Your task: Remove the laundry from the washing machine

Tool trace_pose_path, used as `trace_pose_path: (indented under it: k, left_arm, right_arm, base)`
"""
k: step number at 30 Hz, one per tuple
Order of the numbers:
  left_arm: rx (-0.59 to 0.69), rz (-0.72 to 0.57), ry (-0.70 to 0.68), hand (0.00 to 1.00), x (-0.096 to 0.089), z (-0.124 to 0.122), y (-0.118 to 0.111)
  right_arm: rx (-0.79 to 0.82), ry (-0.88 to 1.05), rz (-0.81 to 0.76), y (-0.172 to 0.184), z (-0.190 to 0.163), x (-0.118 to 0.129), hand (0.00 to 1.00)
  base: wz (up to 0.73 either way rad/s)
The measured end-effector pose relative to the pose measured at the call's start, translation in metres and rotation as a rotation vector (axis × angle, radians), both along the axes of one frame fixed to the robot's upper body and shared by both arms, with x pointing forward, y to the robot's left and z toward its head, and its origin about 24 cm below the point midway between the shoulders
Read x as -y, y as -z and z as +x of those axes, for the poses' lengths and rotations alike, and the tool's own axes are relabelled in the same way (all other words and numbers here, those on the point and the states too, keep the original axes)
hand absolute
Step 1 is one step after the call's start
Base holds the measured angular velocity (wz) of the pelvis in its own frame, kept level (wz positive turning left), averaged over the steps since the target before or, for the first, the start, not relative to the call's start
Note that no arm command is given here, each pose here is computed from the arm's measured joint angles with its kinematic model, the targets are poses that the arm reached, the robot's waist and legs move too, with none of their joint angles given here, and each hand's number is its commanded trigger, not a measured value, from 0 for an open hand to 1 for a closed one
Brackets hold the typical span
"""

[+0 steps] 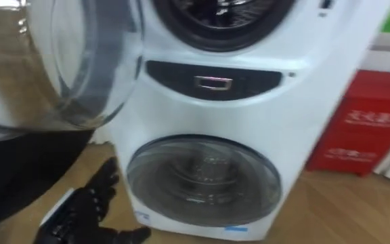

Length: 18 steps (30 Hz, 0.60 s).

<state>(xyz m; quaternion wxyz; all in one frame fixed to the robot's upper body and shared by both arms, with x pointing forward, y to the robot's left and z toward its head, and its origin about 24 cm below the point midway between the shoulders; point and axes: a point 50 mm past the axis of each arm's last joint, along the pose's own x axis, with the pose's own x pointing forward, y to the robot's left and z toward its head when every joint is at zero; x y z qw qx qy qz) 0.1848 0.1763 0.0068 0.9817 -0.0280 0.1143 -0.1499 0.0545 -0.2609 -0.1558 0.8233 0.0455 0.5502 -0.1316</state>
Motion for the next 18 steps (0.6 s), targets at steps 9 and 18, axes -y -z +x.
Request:
trace_pose_path:
  k: [9, 18]
  left_arm:
    - [-0.045, 0.04, 0.055, 0.0, -0.003, -0.004, 0.01]
    - [-0.492, 0.108, -0.096, 0.0, -0.039, -0.058, 0.101]
  right_arm:
    - [-0.007, 0.002, -0.007, 0.0, -0.002, -0.001, 0.0]
    - [-0.002, 0.018, -0.009, 0.0, -0.003, 0.001, 0.0]
  base:
    - [-0.09]
    - [-0.07]
